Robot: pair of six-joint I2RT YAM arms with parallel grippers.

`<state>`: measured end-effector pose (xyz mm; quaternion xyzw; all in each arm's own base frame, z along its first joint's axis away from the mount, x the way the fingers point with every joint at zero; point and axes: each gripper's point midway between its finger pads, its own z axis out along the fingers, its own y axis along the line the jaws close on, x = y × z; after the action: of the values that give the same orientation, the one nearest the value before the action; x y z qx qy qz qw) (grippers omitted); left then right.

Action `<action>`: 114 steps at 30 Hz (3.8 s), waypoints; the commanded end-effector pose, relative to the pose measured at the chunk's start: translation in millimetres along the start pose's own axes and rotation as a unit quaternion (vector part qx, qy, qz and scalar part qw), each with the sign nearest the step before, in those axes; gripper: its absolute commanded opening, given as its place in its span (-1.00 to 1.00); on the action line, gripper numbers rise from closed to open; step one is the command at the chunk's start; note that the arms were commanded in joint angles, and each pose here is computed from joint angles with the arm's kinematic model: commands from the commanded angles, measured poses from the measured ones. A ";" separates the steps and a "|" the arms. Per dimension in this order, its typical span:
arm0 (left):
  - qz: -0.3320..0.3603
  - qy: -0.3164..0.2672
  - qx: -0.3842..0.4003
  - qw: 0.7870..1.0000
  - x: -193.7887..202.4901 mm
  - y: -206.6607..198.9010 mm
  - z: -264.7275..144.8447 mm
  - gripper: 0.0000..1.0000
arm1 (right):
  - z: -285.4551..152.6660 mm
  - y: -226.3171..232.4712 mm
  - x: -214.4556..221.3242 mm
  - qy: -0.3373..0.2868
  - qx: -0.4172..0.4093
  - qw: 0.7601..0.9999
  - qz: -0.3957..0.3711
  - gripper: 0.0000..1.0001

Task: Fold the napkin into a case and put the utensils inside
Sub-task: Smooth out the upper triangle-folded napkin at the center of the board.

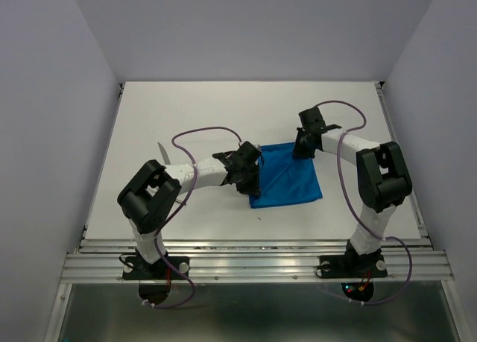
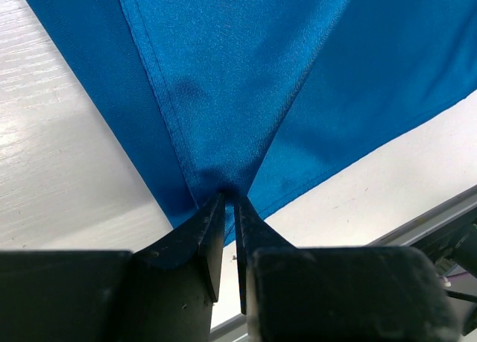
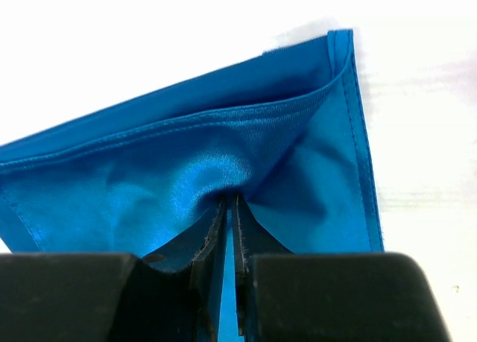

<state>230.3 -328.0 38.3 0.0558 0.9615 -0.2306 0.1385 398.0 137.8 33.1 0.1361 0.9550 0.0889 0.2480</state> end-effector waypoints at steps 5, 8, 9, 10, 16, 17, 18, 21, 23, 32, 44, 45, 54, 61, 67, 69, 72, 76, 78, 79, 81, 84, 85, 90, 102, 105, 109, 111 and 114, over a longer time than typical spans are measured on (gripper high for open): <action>0.008 -0.022 0.005 1.000 -7.2 -6.1 -13.5 -0.56 | 1.6 15.5 -31.4 -0.030 -0.013 0.999 -0.005 -0.74; 0.010 -0.027 0.006 1.000 -10.7 -8.3 -15.6 -0.56 | 4.6 16.0 -32.1 -0.026 -0.011 1.000 -0.007 -0.74; 0.011 -0.031 0.006 0.999 -13.3 -9.8 -17.3 -0.56 | 4.8 15.2 -31.0 -0.024 -0.009 1.000 -0.008 -0.75; 0.012 -0.032 0.007 0.999 -14.4 -11.0 -18.4 -0.56 | 4.5 14.8 -30.9 -0.024 -0.009 1.000 -0.008 -0.75; 0.017 -0.042 0.013 0.999 -23.4 -18.9 -23.4 -0.55 | -7.5 10.4 -37.2 -0.044 0.001 0.999 -0.007 -0.74; 0.018 -0.042 0.013 0.999 -23.7 -19.1 -23.1 -0.55 | -9.5 10.2 -39.2 -0.048 0.002 0.999 -0.007 -0.74; 0.018 -0.041 0.012 0.999 -23.7 -18.9 -22.2 -0.55 | -10.2 9.5 -40.4 -0.051 0.004 0.999 -0.008 -0.74; 0.019 -0.040 0.010 0.999 -25.5 -19.0 -21.0 -0.55 | -9.9 8.0 -43.4 -0.056 0.010 0.998 -0.011 -0.73; 0.019 -0.041 0.011 0.999 -25.4 -19.7 -20.4 -0.55 | -9.5 8.0 -46.0 -0.059 0.012 0.998 -0.011 -0.74; 0.022 -0.023 0.001 0.999 -17.3 -10.3 -3.6 -0.55 | 5.7 4.6 -59.9 -0.060 0.021 0.998 -0.008 -0.74; 0.028 -0.008 -0.011 1.000 -5.9 2.6 6.5 -0.55 | 31.2 -0.1 -65.2 -0.049 0.038 0.998 -0.017 -0.74; 0.028 -0.008 -0.011 1.000 -6.1 2.4 6.3 -0.55 | 33.4 0.0 -64.8 -0.048 0.038 0.998 -0.018 -0.74; 0.035 -0.018 -0.010 0.999 -12.5 -1.9 -0.9 -0.56 | 0.8 7.5 -81.9 -0.083 0.023 0.996 -0.010 -0.75; 0.039 -0.022 -0.011 0.999 -15.4 -2.9 -3.5 -0.56 | -8.5 -12.4 -92.5 -0.107 0.055 0.993 0.001 -0.75; 0.044 -0.027 0.002 0.999 -19.4 -11.0 -11.3 -0.55 | 7.0 -22.2 -88.1 -0.090 0.060 0.994 0.010 -0.74; 0.046 -0.029 0.003 0.999 -20.5 -12.0 -13.9 -0.55 | 12.9 -22.2 -85.8 -0.084 0.060 0.995 0.009 -0.74; 0.051 -0.036 -0.003 0.998 -23.9 -11.3 -18.8 -0.54 | 22.5 -19.0 -84.1 -0.076 0.053 0.996 0.008 -0.75; 0.057 -0.037 -0.005 0.998 -25.0 -11.3 -21.3 -0.54 | 31.2 -16.7 -86.4 -0.074 0.051 0.996 0.008 -0.75; 0.060 -0.037 -0.004 0.997 -25.4 -12.0 -22.3 -0.54 | 30.8 -17.2 -89.1 -0.078 0.054 0.995 0.007 -0.75; 0.064 -0.039 -0.003 0.997 -26.1 -12.7 -23.7 -0.54 | 30.1 -18.1 -90.2 -0.081 0.057 0.995 0.007 -0.75; 0.067 -0.038 -0.003 0.997 -25.1 -11.9 -24.8 -0.54 | 27.1 -18.4 -91.9 -0.085 0.058 0.995 0.008 -0.75; 0.075 -0.039 -0.006 0.996 -25.1 -10.2 -27.0 -0.54 | 18.9 -18.1 -95.0 -0.093 0.057 0.994 0.008 -0.75; 0.077 -0.041 -0.008 0.996 -26.0 -9.0 -28.6 -0.54 | 14.5 -17.2 -96.8 -0.097 0.055 0.994 0.009 -0.75; 0.082 -0.054 -0.003 0.995 -32.4 -11.1 -40.2 -0.54 | -4.9 -12.3 -99.2 -0.107 0.039 0.993 0.014 -0.75; 0.069 -0.047 0.039 0.996 -38.0 -23.0 -37.3 -0.54 | -3.0 1.3 -93.3 -0.085 0.004 0.996 0.013 -0.76; 0.071 -0.028 0.052 0.996 -26.6 -21.7 -31.7 -0.54 | 0.1 1.4 -94.4 -0.085 0.006 0.996 0.013 -0.76; 0.073 -0.001 0.064 0.995 -11.7 -19.3 -24.1 -0.54 | 6.0 2.3 -98.5 -0.086 0.010 0.996 0.011 -0.76; 0.073 0.015 0.069 0.995 -3.7 -16.9 -19.5 -0.55 | 9.5 2.2 -100.1 -0.085 0.012 0.996 0.011 -0.76; 0.071 0.028 0.063 0.995 3.4 -11.5 -12.2 -0.56 | 17.6 0.9 -99.0 -0.080 0.018 0.997 0.011 -0.76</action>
<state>230.9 -329.1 60.3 0.1222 0.9461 -0.2648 0.1408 474.1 109.3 57.7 0.1557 0.9372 0.0635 0.3056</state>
